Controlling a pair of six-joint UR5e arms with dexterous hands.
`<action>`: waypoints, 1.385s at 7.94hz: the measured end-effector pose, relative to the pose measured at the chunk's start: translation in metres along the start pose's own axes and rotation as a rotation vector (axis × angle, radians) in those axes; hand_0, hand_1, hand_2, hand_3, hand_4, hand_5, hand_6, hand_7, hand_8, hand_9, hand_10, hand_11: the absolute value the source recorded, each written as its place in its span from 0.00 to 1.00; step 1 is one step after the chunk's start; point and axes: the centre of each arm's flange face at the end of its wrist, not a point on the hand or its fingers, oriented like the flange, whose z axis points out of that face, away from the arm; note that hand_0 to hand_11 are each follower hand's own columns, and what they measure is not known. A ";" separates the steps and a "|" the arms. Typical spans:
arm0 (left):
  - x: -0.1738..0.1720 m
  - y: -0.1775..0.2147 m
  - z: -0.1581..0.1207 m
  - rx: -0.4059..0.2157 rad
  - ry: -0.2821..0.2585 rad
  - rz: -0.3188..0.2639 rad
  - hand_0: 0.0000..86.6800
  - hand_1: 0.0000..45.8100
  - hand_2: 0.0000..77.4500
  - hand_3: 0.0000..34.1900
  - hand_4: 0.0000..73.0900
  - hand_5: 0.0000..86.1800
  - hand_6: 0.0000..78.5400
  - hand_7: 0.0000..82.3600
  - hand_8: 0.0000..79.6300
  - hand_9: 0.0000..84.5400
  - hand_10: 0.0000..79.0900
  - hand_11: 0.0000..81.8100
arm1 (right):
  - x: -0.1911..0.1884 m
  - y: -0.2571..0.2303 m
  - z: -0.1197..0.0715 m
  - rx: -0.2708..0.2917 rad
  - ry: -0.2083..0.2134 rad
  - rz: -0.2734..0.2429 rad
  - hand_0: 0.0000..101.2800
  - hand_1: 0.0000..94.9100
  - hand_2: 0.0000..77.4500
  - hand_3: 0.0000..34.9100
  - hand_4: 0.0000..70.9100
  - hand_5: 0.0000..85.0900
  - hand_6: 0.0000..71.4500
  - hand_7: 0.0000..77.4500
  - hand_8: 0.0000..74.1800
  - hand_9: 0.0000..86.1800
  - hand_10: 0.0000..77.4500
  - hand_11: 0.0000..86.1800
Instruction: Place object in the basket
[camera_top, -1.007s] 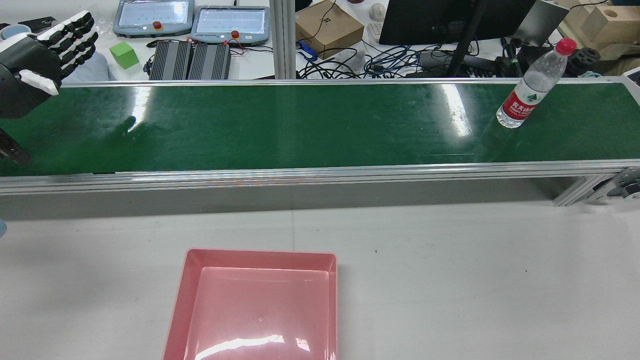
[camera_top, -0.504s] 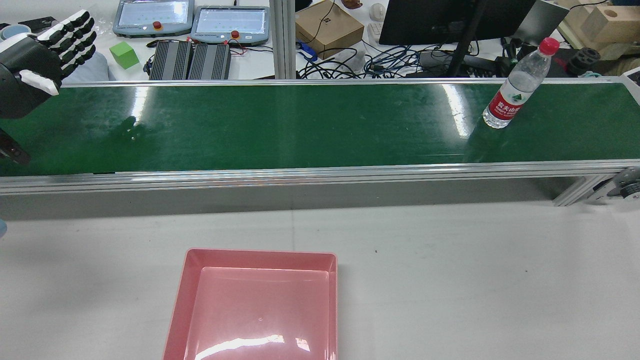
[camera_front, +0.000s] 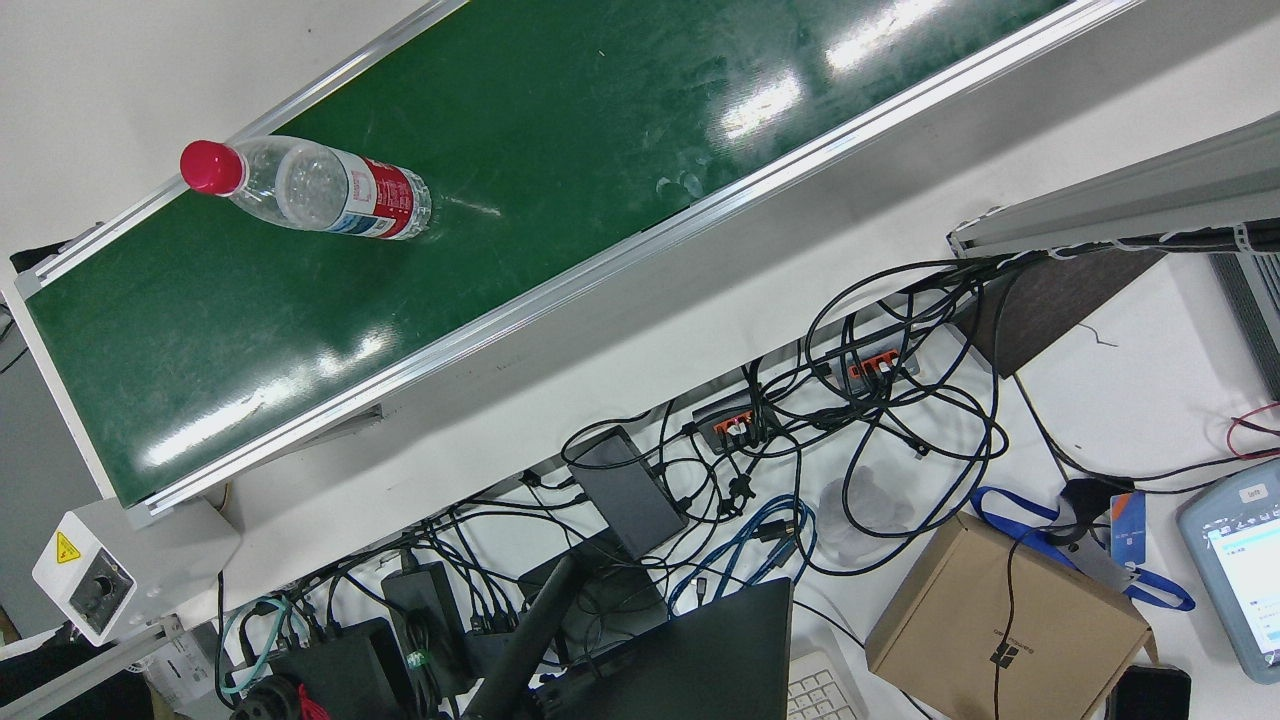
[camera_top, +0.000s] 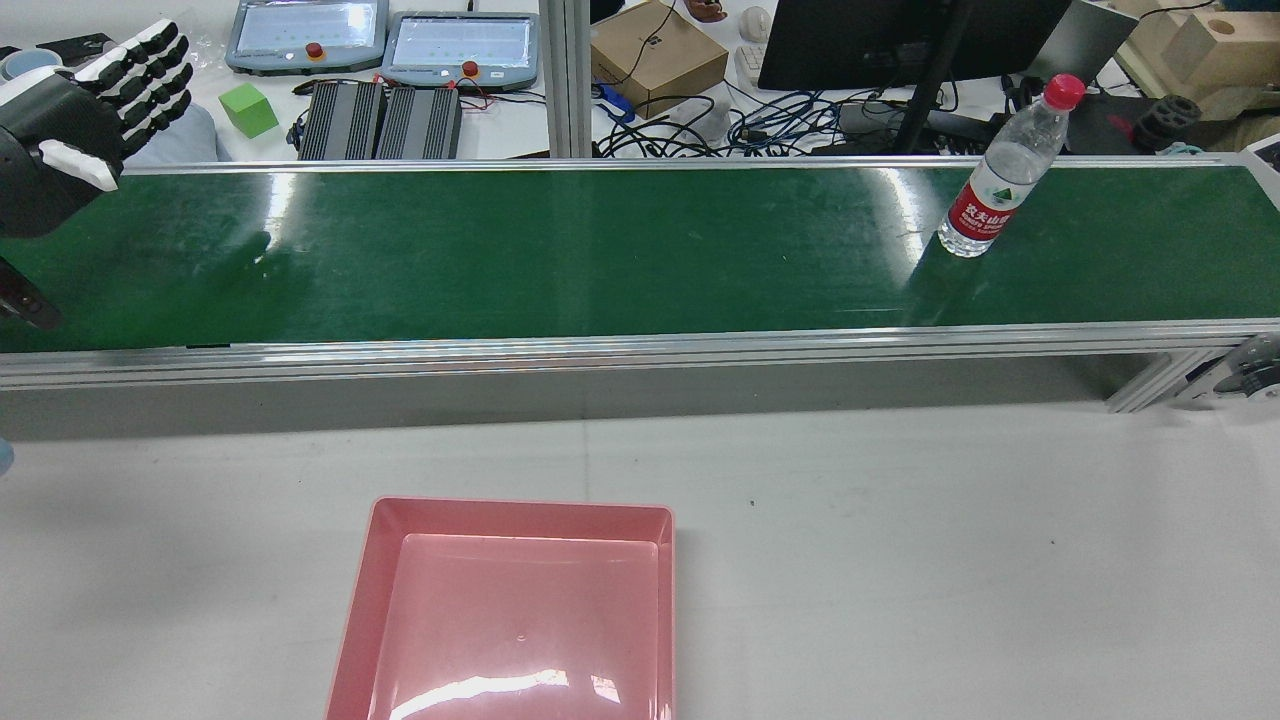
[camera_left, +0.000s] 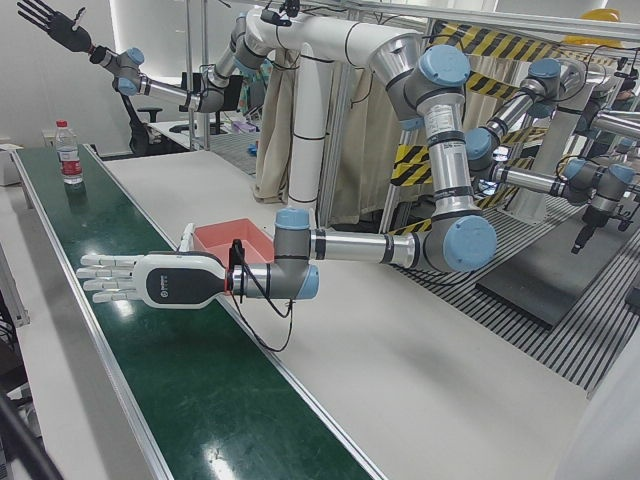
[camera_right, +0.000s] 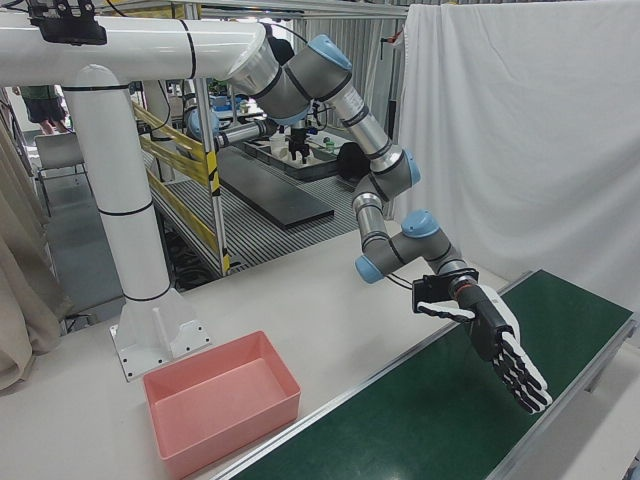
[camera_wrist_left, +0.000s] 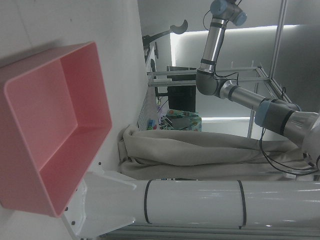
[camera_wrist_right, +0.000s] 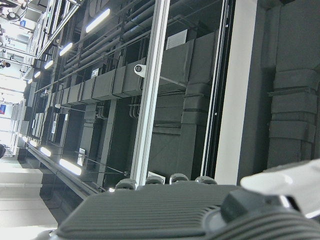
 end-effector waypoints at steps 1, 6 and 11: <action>0.000 0.000 0.000 0.000 0.001 0.000 0.62 0.06 0.01 0.01 0.01 0.06 0.00 0.01 0.02 0.02 0.01 0.02 | 0.000 0.000 0.000 0.000 0.000 0.000 0.00 0.00 0.01 0.00 0.01 0.00 0.00 0.01 0.00 0.00 0.01 0.00; 0.000 0.000 0.000 -0.001 0.000 0.000 0.62 0.07 0.01 0.01 0.06 0.06 0.00 0.01 0.04 0.03 0.01 0.02 | 0.000 0.000 0.000 0.000 0.000 0.000 0.00 0.00 0.01 0.00 0.01 0.00 0.00 0.01 0.00 0.00 0.00 0.00; 0.000 0.001 0.001 -0.001 0.000 0.000 0.62 0.07 0.01 0.01 0.05 0.06 0.00 0.01 0.04 0.03 0.01 0.01 | 0.000 0.000 0.000 0.000 0.000 0.000 0.00 0.00 0.01 0.01 0.01 0.00 0.00 0.01 0.00 0.00 0.01 0.00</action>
